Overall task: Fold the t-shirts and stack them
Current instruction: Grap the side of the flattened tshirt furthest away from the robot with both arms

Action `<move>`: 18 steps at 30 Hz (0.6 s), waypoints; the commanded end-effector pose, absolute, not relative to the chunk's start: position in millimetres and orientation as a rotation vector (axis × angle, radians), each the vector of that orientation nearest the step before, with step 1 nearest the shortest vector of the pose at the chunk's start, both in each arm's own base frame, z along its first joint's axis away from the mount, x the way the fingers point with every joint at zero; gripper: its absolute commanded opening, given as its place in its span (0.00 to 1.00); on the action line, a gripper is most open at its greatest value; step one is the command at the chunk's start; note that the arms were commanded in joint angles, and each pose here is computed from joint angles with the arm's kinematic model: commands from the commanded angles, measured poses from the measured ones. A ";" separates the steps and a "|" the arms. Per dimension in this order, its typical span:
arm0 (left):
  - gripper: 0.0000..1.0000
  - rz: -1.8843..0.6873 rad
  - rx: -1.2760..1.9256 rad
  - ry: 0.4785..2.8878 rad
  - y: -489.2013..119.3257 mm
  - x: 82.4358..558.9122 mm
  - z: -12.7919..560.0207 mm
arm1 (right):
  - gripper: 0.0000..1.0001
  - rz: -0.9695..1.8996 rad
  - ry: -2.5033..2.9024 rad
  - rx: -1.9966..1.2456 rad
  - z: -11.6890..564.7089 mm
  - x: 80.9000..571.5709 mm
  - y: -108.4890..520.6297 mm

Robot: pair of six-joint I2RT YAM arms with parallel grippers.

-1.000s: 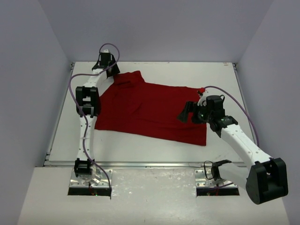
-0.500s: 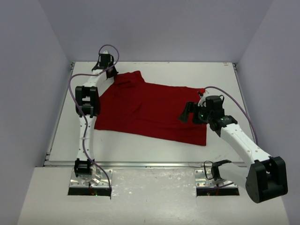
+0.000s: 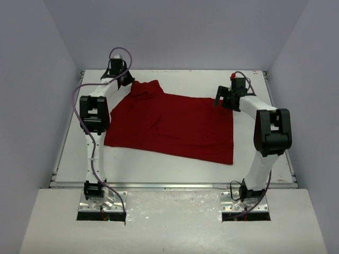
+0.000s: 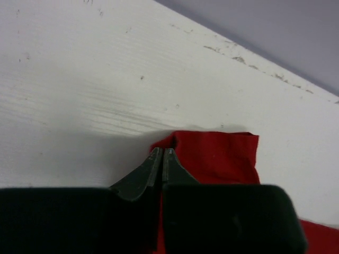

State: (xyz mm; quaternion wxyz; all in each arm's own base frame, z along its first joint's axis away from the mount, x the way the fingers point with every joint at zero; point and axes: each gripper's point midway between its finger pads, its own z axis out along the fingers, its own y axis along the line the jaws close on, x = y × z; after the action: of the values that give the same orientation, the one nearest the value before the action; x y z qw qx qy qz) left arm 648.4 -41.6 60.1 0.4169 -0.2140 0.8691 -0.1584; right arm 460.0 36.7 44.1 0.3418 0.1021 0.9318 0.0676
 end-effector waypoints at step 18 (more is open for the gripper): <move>0.00 -0.515 -0.449 1.955 -51.6 662.0 183.3 | 0.68 0.035 2.425 0.195 17.9 545.3 -24.0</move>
State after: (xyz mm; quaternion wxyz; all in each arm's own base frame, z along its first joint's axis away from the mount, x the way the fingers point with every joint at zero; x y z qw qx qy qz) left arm 654.2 -50.1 98.9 0.4424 -0.2059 0.8519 -0.1902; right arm 543.2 -26.5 8.2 0.3370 0.0862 0.9375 0.0042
